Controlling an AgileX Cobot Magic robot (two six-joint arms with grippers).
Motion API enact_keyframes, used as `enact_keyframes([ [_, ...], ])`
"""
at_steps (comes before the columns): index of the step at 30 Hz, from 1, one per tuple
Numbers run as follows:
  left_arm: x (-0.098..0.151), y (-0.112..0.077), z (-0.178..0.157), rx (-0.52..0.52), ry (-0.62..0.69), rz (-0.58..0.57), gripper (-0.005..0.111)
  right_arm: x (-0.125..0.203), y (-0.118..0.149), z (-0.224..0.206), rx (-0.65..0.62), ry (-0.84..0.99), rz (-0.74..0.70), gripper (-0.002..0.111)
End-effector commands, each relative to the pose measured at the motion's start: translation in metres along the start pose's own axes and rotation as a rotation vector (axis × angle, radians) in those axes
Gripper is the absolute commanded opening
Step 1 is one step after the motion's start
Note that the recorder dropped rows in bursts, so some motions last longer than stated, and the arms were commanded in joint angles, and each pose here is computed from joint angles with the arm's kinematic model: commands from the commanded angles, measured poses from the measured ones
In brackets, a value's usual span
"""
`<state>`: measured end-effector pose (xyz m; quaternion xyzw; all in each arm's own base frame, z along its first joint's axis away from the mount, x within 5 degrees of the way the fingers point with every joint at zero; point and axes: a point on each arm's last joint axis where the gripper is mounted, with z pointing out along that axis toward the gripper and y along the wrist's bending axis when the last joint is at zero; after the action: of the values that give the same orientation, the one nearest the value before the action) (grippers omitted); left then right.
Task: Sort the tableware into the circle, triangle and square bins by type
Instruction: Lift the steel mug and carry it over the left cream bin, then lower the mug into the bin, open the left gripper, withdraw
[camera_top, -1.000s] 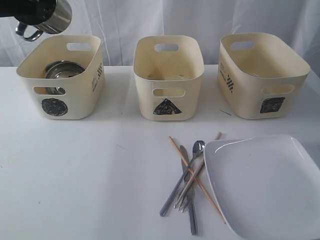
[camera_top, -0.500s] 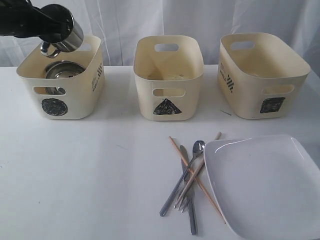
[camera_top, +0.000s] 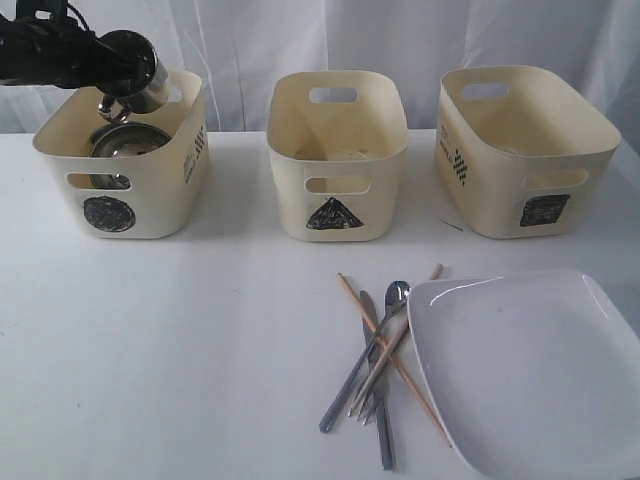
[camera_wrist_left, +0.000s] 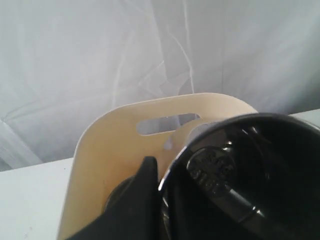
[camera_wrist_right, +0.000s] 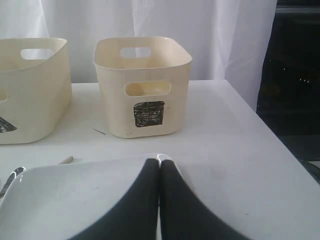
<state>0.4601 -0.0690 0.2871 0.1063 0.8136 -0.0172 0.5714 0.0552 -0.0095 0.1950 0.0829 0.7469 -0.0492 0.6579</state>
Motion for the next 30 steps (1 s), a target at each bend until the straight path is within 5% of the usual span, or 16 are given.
enact_keyframes([
  [1, -0.009, 0.004, 0.01, -0.013, -0.039, 0.02, 0.0, 0.001, 0.0, 0.0, 0.001, -0.002, -0.002, 0.0],
  [18, 0.027, 0.002, 0.058, -0.007, 0.029, 0.098, 0.0, 0.001, 0.0, 0.0, 0.001, -0.002, -0.002, 0.0],
  [27, 0.021, 0.001, 0.054, -0.005, 0.021, 0.091, 0.0, 0.001, 0.0, 0.0, 0.002, -0.004, -0.002, 0.0],
  [30, 0.021, 0.001, 0.053, 0.0, 0.031, 0.079, 0.009, 0.001, 0.0, 0.0, 0.002, -0.004, -0.002, 0.0],
])
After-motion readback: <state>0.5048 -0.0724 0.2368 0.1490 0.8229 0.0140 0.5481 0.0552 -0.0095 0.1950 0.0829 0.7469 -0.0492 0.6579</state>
